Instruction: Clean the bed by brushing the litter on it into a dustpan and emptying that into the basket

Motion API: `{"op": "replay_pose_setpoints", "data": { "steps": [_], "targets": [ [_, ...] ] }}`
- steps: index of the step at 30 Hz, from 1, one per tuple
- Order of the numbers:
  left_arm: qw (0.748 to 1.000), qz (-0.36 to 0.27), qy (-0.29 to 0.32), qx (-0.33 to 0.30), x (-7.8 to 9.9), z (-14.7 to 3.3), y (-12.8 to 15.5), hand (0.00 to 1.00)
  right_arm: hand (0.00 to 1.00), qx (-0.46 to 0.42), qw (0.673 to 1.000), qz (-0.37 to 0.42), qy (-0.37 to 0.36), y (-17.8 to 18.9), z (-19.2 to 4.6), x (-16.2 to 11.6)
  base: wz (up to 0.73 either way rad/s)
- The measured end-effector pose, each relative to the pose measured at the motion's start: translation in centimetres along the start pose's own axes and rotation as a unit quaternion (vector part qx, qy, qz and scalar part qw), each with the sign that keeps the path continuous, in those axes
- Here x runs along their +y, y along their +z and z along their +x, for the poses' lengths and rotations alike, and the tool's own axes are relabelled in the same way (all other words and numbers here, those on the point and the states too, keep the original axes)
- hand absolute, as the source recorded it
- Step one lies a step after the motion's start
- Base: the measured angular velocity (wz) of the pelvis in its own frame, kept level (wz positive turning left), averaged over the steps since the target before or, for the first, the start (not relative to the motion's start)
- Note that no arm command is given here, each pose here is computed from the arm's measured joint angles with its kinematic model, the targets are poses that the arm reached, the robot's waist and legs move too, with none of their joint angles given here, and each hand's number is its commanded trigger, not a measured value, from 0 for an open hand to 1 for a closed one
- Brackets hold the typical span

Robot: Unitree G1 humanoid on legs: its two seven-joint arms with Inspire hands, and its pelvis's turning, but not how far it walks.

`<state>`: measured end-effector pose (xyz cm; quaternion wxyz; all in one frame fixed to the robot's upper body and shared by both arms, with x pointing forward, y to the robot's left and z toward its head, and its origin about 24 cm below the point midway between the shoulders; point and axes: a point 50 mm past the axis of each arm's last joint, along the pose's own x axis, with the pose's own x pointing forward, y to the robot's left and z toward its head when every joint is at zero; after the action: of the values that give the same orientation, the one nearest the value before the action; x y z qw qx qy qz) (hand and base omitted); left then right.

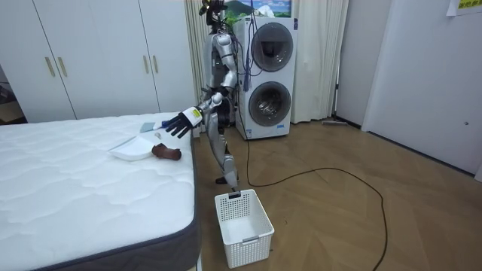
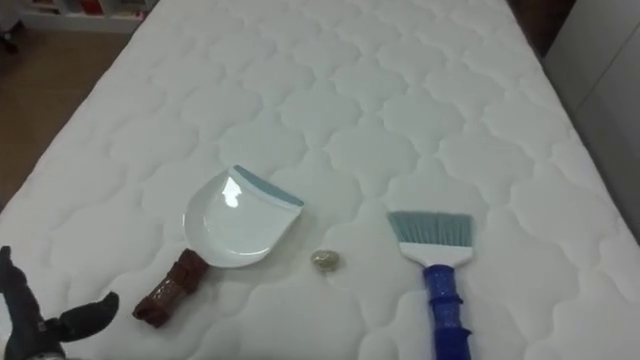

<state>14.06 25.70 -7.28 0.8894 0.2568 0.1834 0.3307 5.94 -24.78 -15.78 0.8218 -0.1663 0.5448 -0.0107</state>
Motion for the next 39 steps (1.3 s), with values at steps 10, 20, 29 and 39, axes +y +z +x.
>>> {"op": "replay_pose_setpoints", "data": {
  "steps": [10,20,29,39],
  "targets": [
    [1.000,-0.007,-0.027,-0.010,-0.9,0.8,1.0,0.00,0.00,-0.006,1.000,-0.015,0.005,0.3,0.1,0.1,-0.01],
    [0.997,0.022,-0.070,0.007,-1.9,1.3,0.4,0.00,0.00,-0.020,1.000,-0.010,-0.001,1.4,0.4,-0.5,-0.02],
    [0.996,0.030,-0.088,0.016,-2.9,2.2,0.7,0.00,0.00,-0.049,0.999,-0.011,-0.009,3.0,0.6,-1.0,-0.04],
    [0.989,0.051,-0.140,0.024,-4.3,2.2,0.7,0.00,0.00,-0.064,0.997,-0.032,-0.014,4.3,0.9,-1.2,-0.02]
  ]
}}
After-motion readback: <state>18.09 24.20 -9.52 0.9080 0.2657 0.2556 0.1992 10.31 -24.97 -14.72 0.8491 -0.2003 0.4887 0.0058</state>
